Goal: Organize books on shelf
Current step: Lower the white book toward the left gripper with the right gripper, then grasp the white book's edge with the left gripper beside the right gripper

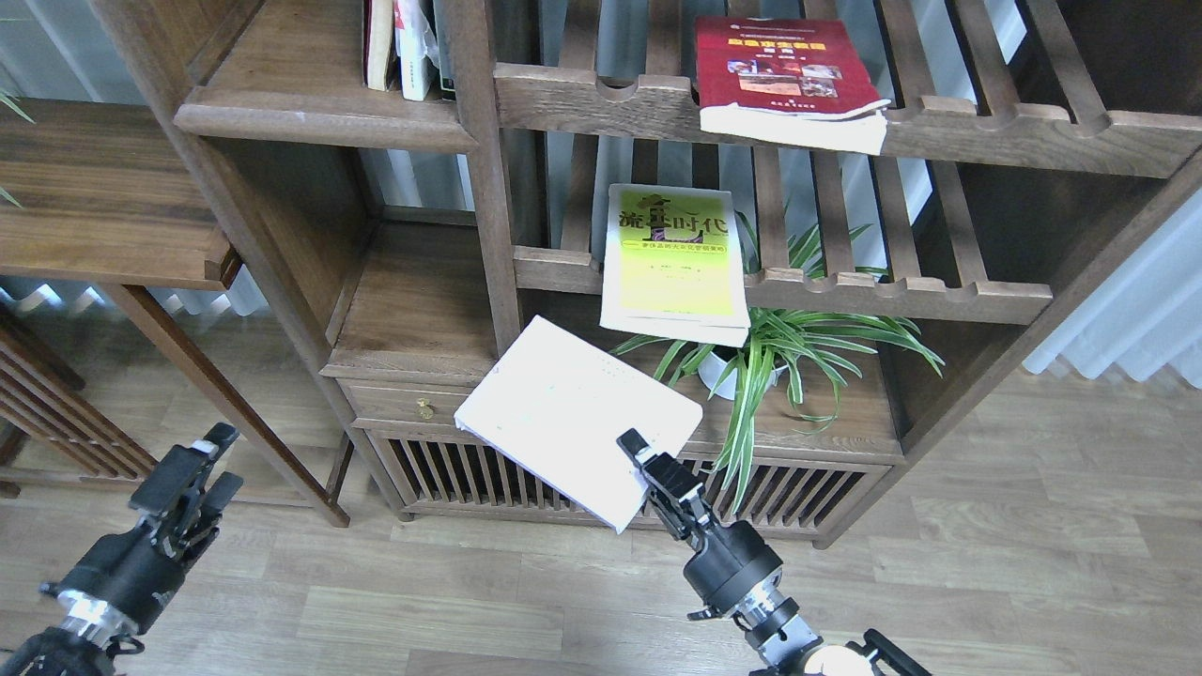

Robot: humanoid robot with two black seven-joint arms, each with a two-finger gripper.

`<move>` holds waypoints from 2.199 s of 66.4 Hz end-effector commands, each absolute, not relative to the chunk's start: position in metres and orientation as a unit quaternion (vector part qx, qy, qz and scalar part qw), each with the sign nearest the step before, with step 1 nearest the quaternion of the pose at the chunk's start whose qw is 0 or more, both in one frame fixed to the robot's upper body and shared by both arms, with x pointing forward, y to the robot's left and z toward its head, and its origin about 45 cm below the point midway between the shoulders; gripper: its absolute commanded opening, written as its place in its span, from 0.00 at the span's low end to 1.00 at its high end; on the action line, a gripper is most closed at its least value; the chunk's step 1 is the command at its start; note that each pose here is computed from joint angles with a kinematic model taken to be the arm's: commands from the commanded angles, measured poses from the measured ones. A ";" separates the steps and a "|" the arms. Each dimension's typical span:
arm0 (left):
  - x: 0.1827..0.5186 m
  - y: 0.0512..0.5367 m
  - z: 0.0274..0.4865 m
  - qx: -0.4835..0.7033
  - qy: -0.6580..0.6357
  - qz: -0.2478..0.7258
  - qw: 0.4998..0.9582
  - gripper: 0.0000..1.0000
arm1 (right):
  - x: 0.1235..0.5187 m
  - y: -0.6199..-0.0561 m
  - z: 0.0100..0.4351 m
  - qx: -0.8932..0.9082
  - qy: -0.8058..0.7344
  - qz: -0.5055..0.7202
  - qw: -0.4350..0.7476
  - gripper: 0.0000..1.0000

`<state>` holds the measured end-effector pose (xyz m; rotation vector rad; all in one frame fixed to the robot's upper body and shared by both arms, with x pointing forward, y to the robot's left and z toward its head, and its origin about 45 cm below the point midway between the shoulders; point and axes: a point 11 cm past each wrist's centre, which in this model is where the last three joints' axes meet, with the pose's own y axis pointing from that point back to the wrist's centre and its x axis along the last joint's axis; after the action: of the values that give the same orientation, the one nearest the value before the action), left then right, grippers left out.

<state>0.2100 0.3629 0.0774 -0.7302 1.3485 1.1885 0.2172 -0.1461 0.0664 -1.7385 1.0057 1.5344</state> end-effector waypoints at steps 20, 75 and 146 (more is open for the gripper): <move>0.217 0.297 0.096 -0.326 0.622 0.407 0.584 1.00 | 0.190 -0.109 0.058 -0.634 0.322 0.647 0.276 0.01; 0.179 0.199 0.049 -0.237 0.699 0.343 0.582 0.92 | 0.157 -0.082 0.051 -0.597 0.276 0.709 0.254 0.01; 0.167 0.195 0.042 -0.216 0.704 0.346 0.581 0.03 | 0.146 -0.082 0.045 -0.609 0.280 0.705 0.232 0.84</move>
<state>0.1660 0.1917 0.0407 -0.4992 1.6517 0.8027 0.1441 -0.0803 0.0462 -1.6615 0.7598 1.9422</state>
